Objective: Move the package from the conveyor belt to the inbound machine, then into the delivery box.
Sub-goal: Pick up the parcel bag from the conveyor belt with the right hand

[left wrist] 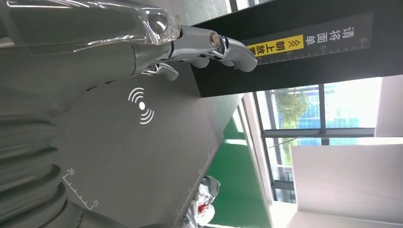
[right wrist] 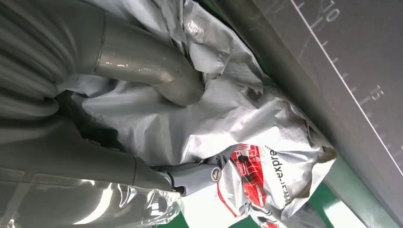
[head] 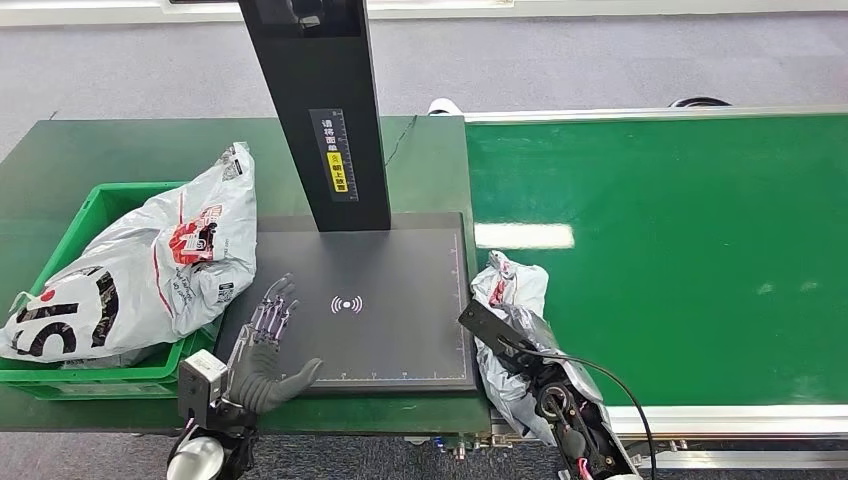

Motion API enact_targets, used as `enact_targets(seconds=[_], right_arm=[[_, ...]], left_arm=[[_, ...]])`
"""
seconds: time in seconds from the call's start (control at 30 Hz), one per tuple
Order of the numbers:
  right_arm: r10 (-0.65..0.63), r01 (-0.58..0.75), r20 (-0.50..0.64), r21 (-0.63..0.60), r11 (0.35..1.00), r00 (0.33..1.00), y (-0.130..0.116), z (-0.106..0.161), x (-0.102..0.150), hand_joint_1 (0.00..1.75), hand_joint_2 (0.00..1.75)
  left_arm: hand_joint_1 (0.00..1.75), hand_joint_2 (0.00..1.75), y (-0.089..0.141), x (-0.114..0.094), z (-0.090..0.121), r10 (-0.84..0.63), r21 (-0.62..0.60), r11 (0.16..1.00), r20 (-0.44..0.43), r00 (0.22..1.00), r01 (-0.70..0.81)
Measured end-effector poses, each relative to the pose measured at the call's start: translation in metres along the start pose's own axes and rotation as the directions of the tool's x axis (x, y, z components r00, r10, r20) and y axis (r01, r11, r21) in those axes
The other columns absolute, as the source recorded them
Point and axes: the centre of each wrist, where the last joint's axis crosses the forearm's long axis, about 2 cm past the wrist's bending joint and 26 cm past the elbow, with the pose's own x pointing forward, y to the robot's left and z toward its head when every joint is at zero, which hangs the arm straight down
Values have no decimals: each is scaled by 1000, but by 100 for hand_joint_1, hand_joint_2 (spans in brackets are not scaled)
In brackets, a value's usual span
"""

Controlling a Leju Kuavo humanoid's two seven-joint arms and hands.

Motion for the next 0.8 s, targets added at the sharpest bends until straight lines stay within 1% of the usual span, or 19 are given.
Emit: enact_targets(seconds=[0.13, 0.23, 0.3, 0.63, 0.7, 0.8], right_arm=[[-76, 85, 96, -94, 992, 992, 2, 7, -3, 175, 175], [-125, 161, 200, -175, 971, 972, -5, 12, 2, 175, 175], [-134, 187, 245, -210, 960, 960, -11, 14, 6, 175, 175], [-142, 229, 309, -267, 936, 940, -19, 22, 11, 175, 175], [-148, 277, 375, -319, 906, 915, -21, 25, 12, 175, 175], [-121, 358, 488, -428, 830, 864, -30, 32, 16, 175, 175]], left_arm=[[0, 175, 1, 2, 5, 18, 25, 999, 41, 999, -19], [0, 175, 3, 6, 8, 23, 47, 999, 74, 997, -27], [0, 175, 4, 8, 10, 21, 56, 998, 86, 996, -26], [0, 175, 6, 13, 12, 16, 67, 997, 106, 994, -24], [0, 175, 6, 13, 12, 21, 74, 997, 122, 992, -30], [0, 175, 6, 13, 12, 24, 89, 995, 149, 989, -38]])
